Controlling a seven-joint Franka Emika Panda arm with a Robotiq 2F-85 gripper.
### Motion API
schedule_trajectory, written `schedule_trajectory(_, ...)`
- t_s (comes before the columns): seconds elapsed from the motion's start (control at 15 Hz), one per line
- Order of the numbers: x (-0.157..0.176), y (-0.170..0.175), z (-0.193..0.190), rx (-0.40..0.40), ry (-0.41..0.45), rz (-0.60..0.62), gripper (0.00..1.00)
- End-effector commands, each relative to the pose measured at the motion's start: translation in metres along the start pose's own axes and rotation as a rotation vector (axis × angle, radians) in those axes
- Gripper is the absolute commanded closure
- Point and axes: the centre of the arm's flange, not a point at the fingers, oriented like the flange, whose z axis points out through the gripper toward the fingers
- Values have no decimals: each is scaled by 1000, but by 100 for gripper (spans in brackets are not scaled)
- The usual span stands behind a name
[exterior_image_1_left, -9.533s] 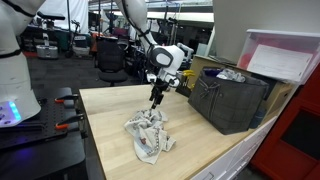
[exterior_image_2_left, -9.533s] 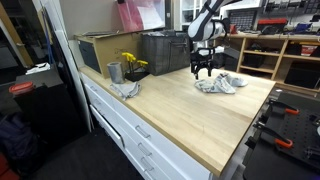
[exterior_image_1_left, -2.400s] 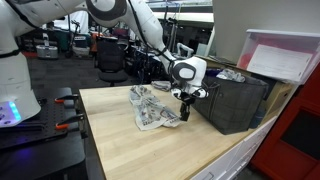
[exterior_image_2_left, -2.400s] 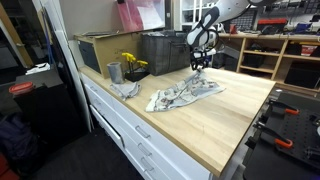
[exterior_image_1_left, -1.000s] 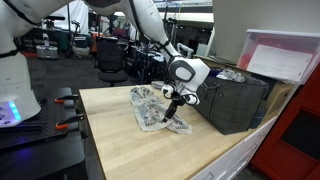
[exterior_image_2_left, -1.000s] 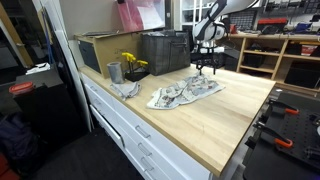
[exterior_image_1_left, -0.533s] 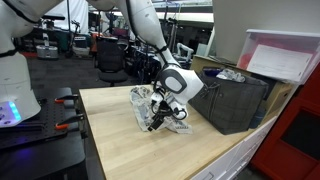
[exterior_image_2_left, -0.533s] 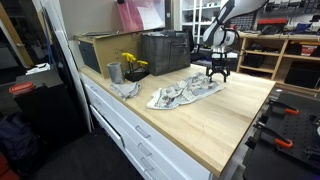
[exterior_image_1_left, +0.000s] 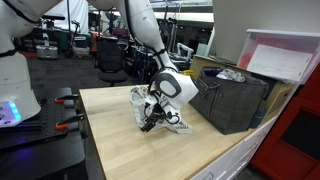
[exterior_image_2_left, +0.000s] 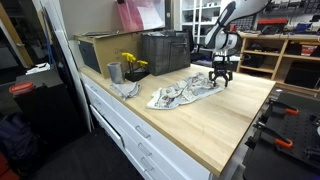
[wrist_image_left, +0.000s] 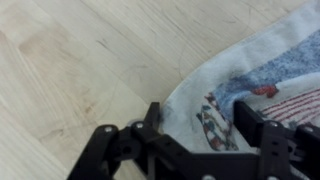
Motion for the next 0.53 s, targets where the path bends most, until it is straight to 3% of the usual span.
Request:
schedule_trajectory(0.0, -9, 0, 2, 41, -19, 5, 56)
schedule_trajectory(0.2, -19, 2, -8, 54, -20, 8, 78)
schedule_trajectory(0.33, -25, 14, -16, 23, -13, 32, 94)
schedule_trajectory(0.47, -27, 41, -21, -8, 2, 85, 100)
